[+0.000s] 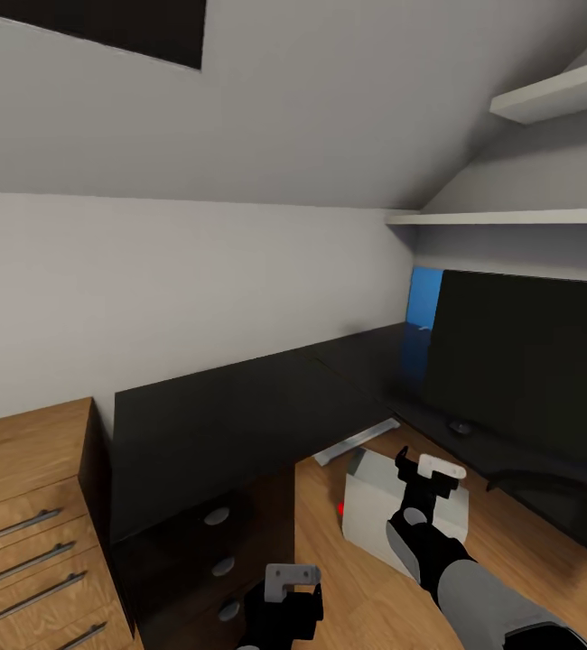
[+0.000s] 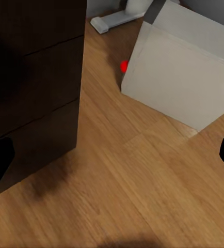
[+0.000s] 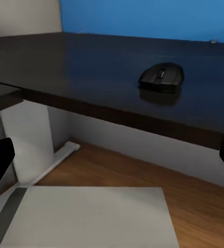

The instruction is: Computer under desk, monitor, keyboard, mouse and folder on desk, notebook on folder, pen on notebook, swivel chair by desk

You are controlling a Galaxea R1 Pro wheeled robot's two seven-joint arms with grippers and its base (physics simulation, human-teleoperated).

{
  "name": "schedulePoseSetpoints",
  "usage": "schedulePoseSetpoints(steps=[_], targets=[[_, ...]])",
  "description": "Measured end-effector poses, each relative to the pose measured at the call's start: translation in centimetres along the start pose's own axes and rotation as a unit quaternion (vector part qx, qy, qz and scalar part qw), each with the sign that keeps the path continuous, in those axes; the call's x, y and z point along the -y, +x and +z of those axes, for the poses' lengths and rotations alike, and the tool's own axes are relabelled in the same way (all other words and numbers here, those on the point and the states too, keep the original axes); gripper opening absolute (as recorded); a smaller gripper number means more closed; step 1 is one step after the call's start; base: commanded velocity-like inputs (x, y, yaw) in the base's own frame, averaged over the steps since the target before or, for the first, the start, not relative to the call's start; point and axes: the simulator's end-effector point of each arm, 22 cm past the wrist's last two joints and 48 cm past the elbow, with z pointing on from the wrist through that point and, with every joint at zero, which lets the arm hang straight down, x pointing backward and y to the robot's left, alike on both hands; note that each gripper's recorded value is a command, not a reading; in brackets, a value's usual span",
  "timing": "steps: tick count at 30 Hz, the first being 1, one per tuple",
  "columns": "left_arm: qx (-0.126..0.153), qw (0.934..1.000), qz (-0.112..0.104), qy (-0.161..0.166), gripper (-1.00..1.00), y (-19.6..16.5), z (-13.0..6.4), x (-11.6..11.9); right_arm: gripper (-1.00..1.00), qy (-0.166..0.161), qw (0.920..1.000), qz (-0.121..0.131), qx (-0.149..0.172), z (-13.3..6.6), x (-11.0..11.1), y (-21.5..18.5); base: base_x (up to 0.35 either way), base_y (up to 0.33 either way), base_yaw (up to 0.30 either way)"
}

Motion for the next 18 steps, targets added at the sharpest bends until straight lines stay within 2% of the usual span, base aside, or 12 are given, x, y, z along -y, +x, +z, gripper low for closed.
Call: schedulePoseSetpoints(steps=[5, 12, 17, 18], targets=[[-0.003, 1.0000, 0.000, -0.001, 1.00, 0.2, 0.1, 0.0, 1.00, -0.003, 0.9999, -0.010, 0.000, 0.1, 0.0, -0.1, 0.000, 0.000, 0.000], [-0.017, 0.9997, 0.008, -0.013, 1.00, 1.7, 0.7, -0.9, 1.00, 0.000, 0.9991, -0.036, -0.023, 1.1, 0.3, -0.5, 0.000, 0.000, 0.000], [-0.019, 0.9997, 0.010, -0.015, 1.00, 1.9, 0.8, -1.1, 1.00, 0.005, 0.9985, -0.046, -0.028, 1.8, 1.2, -1.0, 0.000, 0.000, 0.000], [-0.019, 0.9997, 0.010, -0.015, 1.00, 1.9, 0.8, -1.1, 1.00, 0.010, 0.9983, -0.050, -0.029, 2.2, 1.9, -1.2, 0.000, 0.000, 0.000]])
